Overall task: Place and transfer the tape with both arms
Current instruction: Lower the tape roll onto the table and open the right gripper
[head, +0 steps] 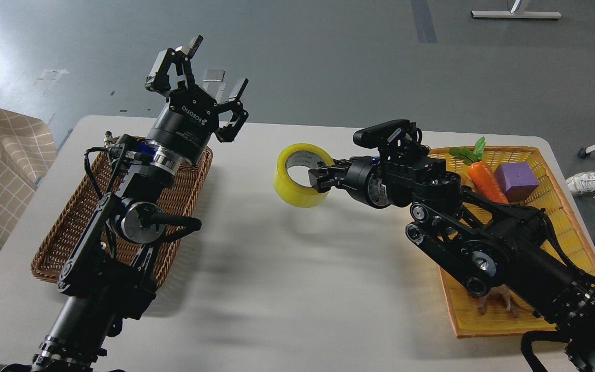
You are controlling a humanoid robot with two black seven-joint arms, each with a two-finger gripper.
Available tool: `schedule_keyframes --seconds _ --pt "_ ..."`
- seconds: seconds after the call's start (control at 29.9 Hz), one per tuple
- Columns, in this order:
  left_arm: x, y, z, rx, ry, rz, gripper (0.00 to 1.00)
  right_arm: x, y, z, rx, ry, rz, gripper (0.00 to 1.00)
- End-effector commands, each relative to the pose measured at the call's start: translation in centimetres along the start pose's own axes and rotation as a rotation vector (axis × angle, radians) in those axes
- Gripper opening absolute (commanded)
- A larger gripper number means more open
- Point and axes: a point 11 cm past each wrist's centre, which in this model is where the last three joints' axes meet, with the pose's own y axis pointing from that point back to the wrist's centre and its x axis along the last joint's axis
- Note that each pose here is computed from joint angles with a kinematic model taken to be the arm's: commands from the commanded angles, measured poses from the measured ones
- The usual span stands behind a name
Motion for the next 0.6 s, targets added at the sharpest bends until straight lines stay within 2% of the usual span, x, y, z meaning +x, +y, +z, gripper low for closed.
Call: schedule_keyframes --seconds 0.0,0.17,0.57 --pt "0.0 0.0 0.0 0.0 0.0 0.0 0.98 -1.5 -0.2 -0.2 0.002 0.006 -0.026 0.16" --pt "0.0 0.0 0.0 0.0 0.002 0.0 0.98 -4.2 -0.5 -0.7 0.014 -0.032 -0.072 0.16" --pt "0.5 0.2 0.8 -0.022 -0.005 0.007 0.98 -4.2 -0.7 -1.3 0.031 -0.053 -0.067 0.17"
